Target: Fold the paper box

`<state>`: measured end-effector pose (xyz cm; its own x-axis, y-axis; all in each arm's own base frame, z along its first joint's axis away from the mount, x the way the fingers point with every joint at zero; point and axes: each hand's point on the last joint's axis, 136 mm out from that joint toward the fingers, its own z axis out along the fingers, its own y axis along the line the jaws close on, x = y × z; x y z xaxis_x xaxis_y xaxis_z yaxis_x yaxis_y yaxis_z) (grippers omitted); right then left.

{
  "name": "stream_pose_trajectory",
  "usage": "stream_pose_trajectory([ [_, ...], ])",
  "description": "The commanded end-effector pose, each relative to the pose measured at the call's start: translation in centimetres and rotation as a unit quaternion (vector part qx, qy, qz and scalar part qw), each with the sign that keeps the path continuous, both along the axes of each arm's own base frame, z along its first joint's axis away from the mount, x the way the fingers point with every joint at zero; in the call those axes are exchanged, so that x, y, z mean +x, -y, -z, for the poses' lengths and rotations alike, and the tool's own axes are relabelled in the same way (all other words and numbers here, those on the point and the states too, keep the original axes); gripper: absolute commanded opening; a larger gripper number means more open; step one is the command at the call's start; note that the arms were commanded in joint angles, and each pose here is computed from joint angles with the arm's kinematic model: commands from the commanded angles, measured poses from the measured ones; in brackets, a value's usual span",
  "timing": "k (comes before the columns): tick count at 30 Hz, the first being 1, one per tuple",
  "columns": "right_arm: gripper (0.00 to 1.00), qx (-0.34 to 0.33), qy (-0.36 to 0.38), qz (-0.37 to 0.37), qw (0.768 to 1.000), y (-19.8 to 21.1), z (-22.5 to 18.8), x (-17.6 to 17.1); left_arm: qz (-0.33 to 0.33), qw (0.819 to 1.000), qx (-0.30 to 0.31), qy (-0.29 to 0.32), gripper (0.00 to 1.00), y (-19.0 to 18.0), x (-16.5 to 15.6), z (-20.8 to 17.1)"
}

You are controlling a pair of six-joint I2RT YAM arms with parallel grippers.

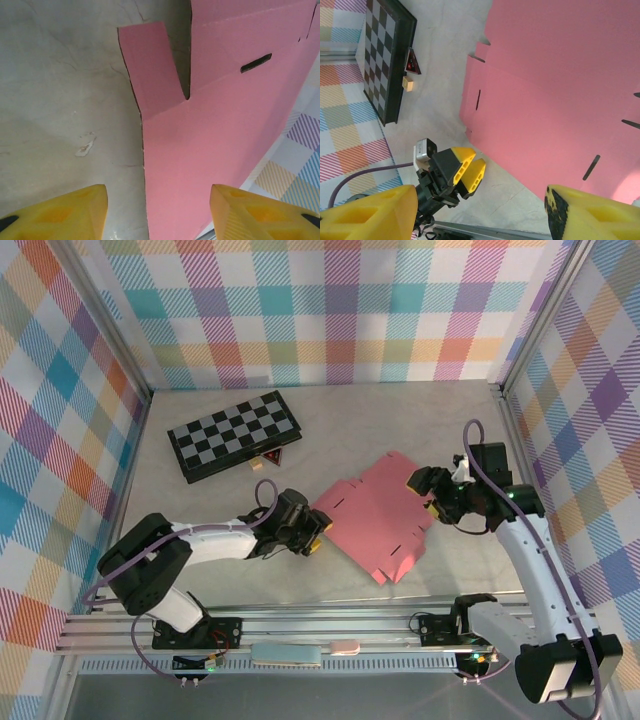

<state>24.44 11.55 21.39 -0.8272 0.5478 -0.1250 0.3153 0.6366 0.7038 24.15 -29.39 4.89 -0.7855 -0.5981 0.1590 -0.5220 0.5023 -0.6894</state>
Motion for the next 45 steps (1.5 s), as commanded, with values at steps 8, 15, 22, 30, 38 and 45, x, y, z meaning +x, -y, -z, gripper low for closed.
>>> stream_pose_trajectory([
  [8, 0.68, 0.026, -0.007, -0.012, 1.0, -0.9, 0.3, 0.0, -0.003, 0.998, -0.045, 0.053, 0.47, 2.3, 2.2, 0.4],
  [15, 0.68, 0.032, -0.009, -0.012, 0.999, -1.1, 0.1, 0.2, -0.01, 0.993, -0.073, 0.095, 0.17, 3.5, 4.0, -1.2],
  [22, 0.64, 0.057, -0.017, 0.034, 0.998, -0.8, -0.9, -0.5, -0.036, 0.98, -0.128, 0.147, 0.0, 5.1, 6.5, -7.4],
  [30, 0.53, 0.164, -0.036, 0.258, 0.951, -0.2, -3.7, -1.8, -0.134, 0.967, -0.14, 0.164, 0.0, 4.7, 10.1, -14.2],
  [38, 0.55, 0.195, -0.036, 0.319, 0.927, -4.8, -5.1, 0.8, -0.172, 0.952, -0.192, 0.168, 0.0, 6.1, 12.1, -18.0],
  [45, 0.52, 0.199, 0.007, 0.376, 0.905, -5.3, -4.5, 4.2, -0.163, 0.954, -0.182, 0.172, 0.0, 6.1, 11.9, -19.4],
])
